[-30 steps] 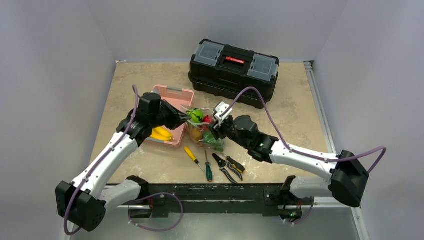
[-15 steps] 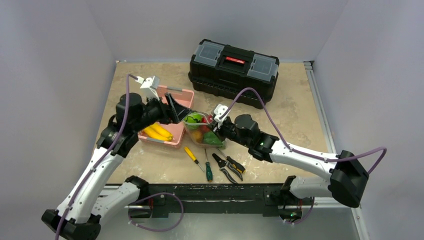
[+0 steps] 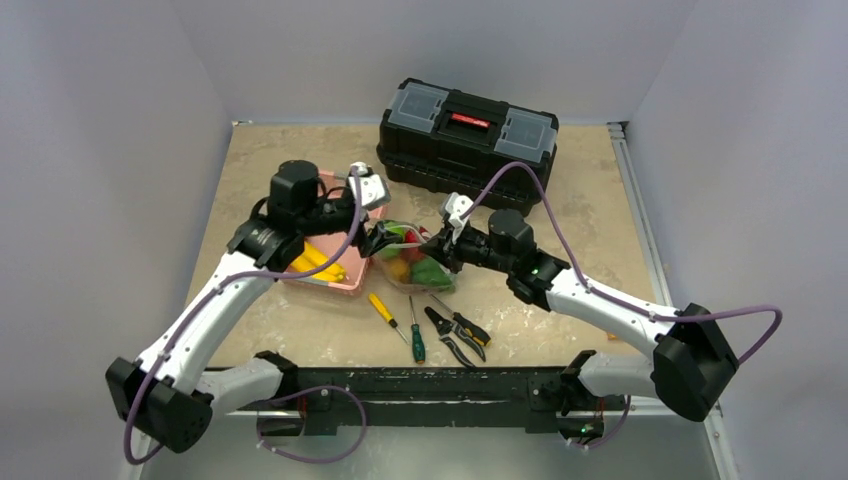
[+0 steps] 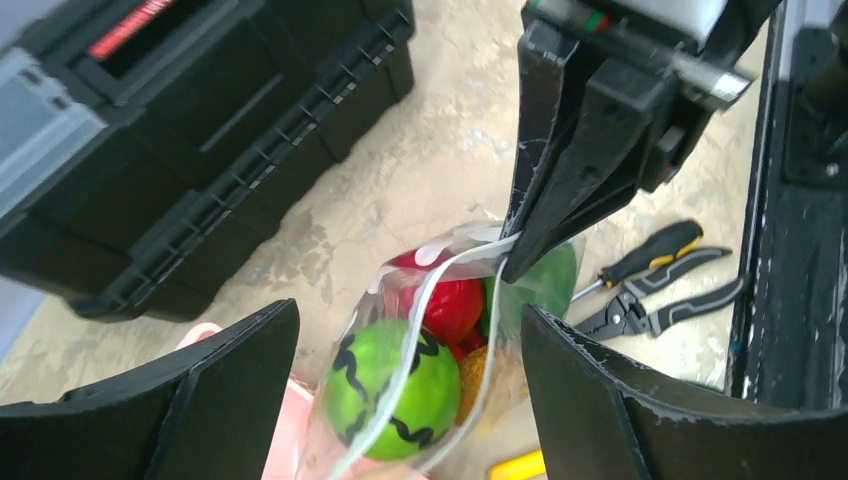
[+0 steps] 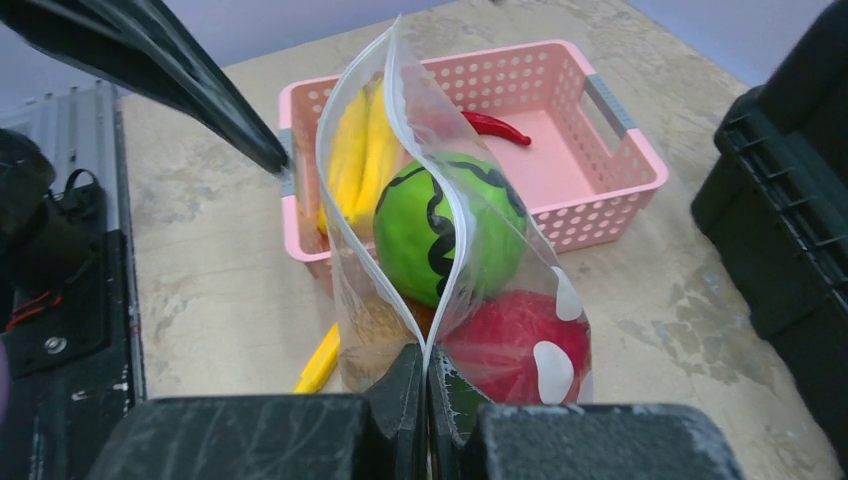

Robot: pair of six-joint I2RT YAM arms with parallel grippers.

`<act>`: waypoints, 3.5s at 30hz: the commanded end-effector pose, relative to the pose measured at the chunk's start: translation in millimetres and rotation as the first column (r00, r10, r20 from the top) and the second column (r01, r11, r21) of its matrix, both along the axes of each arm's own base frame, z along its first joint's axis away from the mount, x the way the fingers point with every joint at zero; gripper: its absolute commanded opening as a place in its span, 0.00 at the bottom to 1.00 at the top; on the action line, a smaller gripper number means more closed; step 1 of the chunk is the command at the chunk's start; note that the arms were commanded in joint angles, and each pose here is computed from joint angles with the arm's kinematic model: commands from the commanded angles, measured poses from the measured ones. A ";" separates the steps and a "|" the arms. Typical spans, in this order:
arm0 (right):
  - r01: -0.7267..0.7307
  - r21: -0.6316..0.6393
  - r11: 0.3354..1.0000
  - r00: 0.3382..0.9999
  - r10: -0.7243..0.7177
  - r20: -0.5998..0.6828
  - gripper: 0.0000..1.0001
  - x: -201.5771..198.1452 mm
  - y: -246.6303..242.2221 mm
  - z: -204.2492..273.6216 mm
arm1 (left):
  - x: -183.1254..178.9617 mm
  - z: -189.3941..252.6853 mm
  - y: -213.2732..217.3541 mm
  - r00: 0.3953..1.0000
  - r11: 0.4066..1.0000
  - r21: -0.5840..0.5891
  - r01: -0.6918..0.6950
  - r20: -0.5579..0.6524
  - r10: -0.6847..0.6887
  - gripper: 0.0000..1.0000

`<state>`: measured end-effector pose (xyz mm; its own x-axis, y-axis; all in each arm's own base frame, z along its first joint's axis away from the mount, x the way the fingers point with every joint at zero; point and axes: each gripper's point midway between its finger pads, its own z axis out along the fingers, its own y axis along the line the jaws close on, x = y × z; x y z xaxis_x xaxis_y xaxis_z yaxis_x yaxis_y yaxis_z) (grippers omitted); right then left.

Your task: Place the food in the zip-top bag and seal the zipper

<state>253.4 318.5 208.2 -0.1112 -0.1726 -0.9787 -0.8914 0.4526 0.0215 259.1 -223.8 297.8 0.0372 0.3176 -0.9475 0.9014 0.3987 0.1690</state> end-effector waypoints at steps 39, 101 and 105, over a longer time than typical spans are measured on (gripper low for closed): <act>0.208 0.490 0.847 0.968 -0.251 0.024 0.94 2.8 -103.6 60.0 | 27.4 -57.7 -51.5 0.924 0.993 0.011 0.121 -0.366 -0.108 0.00; -0.183 0.600 0.779 0.950 0.297 -0.095 0.00 -13.4 -55.4 41.7 | -10.9 -27.2 -60.2 0.992 0.991 0.130 -0.002 0.125 -0.014 0.55; -0.152 0.582 0.799 0.960 0.260 -0.106 0.00 -10.6 -57.4 39.4 | -26.8 -8.5 -66.9 0.982 0.996 0.057 0.068 0.175 -0.077 0.55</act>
